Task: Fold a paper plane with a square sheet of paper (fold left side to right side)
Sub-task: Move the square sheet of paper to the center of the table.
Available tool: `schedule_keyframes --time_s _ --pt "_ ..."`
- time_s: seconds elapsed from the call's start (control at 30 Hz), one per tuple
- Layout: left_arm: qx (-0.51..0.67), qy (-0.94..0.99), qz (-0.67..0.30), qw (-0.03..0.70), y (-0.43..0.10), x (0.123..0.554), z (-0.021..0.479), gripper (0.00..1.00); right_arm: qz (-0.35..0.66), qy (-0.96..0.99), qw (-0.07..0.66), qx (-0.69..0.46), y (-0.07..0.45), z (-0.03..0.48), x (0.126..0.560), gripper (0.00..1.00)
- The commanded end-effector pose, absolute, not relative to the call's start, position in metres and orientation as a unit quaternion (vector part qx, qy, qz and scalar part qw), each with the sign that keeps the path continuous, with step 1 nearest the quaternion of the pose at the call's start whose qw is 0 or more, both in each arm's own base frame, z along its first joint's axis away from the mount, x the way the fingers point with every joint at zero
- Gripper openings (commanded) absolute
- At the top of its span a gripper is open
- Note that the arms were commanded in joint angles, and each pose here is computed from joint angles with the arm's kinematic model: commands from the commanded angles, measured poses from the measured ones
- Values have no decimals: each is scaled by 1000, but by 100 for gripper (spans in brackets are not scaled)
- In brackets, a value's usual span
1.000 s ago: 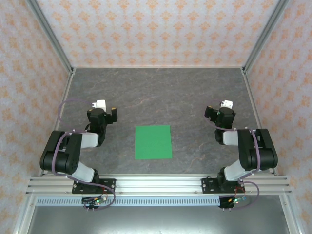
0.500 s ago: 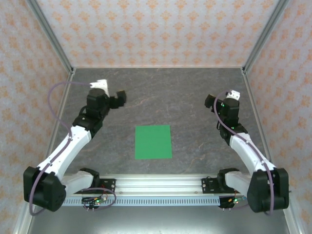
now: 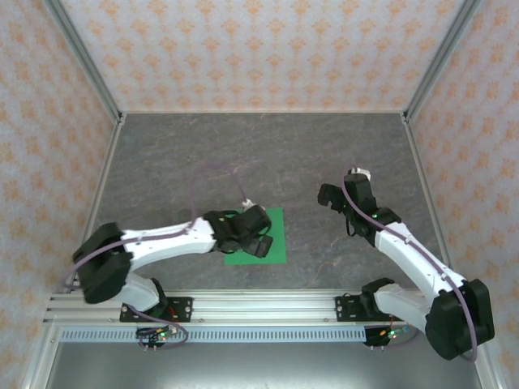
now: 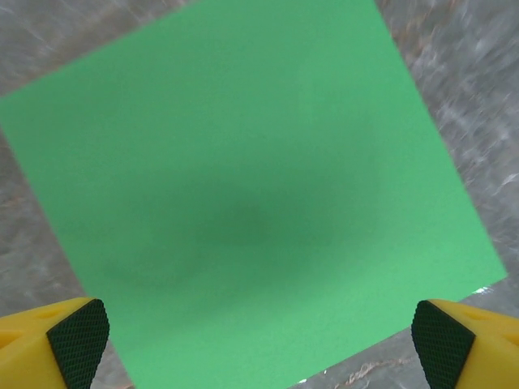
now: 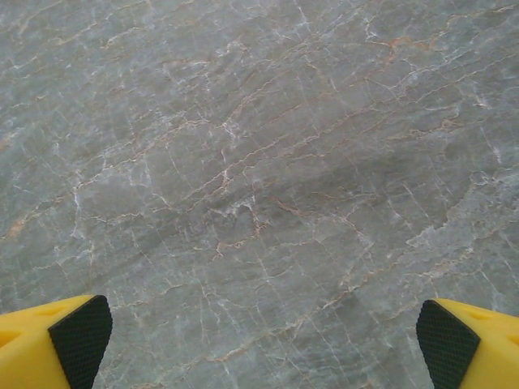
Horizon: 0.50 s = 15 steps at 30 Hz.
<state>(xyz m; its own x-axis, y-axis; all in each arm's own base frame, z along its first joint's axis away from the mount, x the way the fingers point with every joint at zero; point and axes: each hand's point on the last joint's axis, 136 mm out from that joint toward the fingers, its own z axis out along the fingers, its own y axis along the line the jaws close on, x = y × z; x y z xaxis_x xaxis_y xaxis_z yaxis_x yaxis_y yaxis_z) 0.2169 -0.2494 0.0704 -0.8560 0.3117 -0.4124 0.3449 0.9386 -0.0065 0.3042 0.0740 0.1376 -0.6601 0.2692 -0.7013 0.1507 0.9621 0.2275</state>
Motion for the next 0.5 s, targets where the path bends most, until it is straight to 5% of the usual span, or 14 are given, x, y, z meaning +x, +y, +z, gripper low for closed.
schedule_keyframes --time_s 0.0,0.47 --pt "150 966 13 209 -248 228 68 99 67 904 404 124 70 154 300 100" --pt "125 983 -8 135 -273 239 27 99 54 903 413 104 67 163 297 100"
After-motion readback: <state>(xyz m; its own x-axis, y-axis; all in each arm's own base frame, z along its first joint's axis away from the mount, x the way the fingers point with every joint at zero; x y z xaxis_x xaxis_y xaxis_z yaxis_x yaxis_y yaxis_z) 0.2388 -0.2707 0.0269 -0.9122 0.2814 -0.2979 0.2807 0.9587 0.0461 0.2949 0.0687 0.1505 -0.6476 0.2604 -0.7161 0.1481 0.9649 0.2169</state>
